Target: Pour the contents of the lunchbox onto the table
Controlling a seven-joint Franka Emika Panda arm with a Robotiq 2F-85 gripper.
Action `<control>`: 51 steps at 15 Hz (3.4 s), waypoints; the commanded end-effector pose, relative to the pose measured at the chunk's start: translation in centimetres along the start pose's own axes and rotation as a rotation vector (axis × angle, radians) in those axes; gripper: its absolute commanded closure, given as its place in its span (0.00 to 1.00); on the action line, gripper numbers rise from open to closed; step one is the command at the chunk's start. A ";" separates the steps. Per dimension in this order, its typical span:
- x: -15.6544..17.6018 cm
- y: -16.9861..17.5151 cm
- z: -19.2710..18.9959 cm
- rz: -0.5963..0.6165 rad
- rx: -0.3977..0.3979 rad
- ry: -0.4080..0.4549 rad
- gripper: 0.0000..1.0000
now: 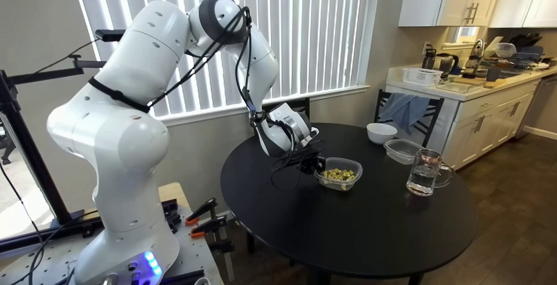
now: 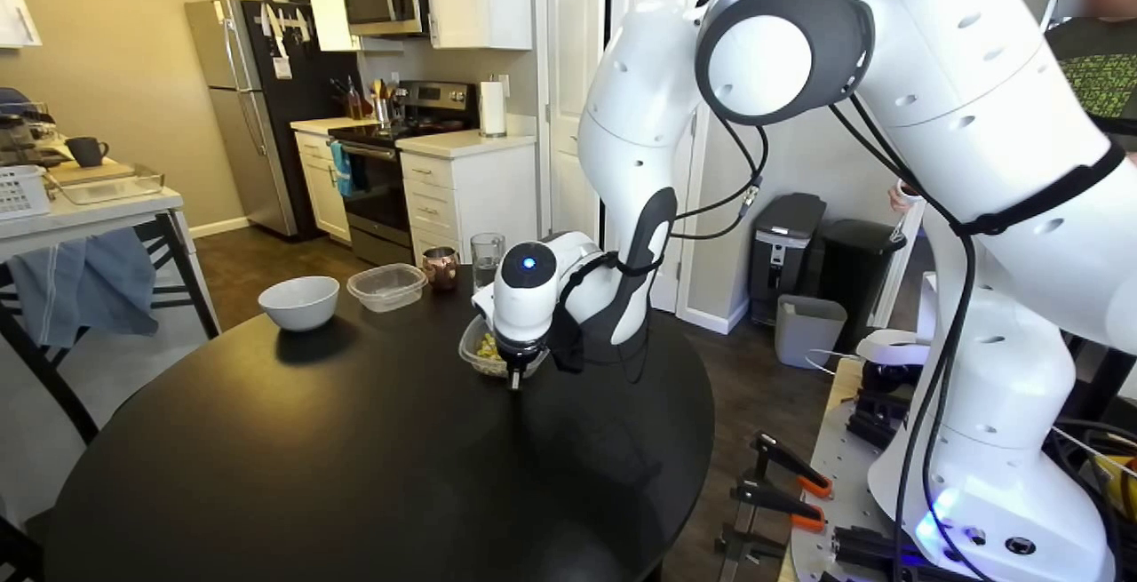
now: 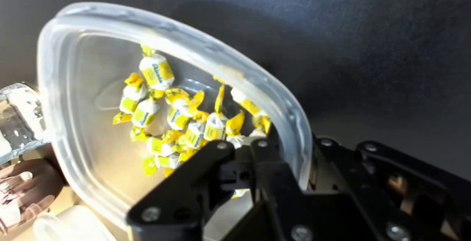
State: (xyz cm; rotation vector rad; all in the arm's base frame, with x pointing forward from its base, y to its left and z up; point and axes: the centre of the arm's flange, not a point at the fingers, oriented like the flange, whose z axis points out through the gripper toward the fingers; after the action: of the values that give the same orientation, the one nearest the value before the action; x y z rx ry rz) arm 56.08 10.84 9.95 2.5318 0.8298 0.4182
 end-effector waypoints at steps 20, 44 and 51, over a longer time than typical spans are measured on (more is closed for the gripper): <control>7.7 8.6 -6.6 0.442 0.395 0.490 0.98; 17.6 4.4 -12.1 0.683 1.104 1.196 0.98; 16.4 6.5 -12.4 0.726 1.120 1.199 0.98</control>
State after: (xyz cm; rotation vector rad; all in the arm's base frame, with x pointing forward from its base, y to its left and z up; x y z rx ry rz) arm 66.25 21.55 29.95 3.3872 0.4491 2.3873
